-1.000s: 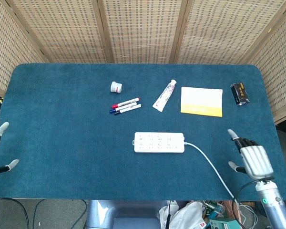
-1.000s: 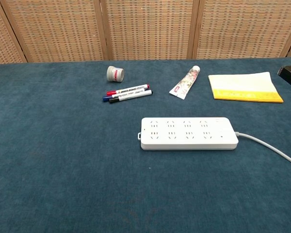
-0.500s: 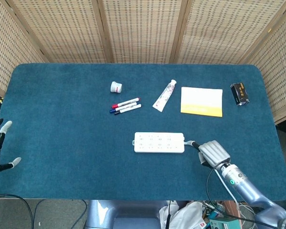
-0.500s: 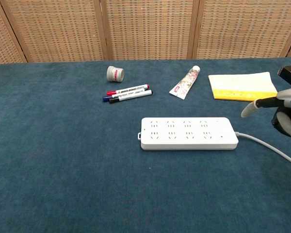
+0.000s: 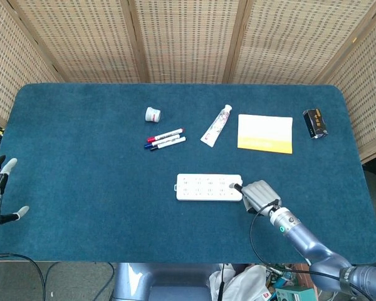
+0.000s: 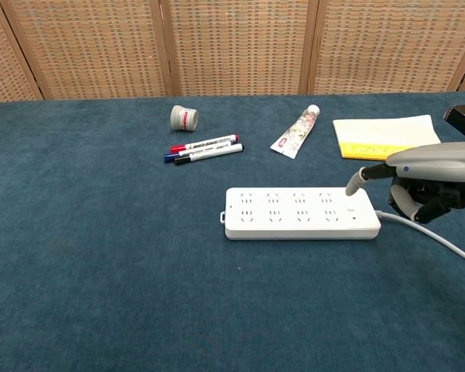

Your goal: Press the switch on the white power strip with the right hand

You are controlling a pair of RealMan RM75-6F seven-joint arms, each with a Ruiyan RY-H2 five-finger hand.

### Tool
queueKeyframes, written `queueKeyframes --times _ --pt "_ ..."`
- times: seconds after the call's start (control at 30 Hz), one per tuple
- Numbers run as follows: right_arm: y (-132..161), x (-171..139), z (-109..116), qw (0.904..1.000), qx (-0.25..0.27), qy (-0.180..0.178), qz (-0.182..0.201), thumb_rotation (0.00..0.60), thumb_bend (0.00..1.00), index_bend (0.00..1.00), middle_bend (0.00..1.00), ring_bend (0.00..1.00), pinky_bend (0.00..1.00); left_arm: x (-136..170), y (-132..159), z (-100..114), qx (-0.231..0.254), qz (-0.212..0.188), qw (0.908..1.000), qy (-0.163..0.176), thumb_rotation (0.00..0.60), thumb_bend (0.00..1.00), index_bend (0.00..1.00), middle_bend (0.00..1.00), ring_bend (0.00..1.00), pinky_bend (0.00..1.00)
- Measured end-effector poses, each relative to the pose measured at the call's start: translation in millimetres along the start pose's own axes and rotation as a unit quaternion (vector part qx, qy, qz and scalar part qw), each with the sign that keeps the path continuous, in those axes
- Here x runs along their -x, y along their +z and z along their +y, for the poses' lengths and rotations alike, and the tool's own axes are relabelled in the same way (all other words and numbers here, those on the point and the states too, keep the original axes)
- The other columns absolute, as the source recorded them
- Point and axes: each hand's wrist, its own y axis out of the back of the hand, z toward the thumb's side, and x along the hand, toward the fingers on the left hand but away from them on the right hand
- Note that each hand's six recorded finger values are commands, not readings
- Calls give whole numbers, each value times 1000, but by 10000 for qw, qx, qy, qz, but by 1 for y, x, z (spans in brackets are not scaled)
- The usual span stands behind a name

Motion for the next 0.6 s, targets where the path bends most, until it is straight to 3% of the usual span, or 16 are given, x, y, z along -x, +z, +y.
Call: queueKeyframes --times 0.6 --pt "0 16 -5 9992 -243 161 -266 600 973 184 745 884 1000 0 0 2 35 -1 10000 26 600 0 0 0 0 0"
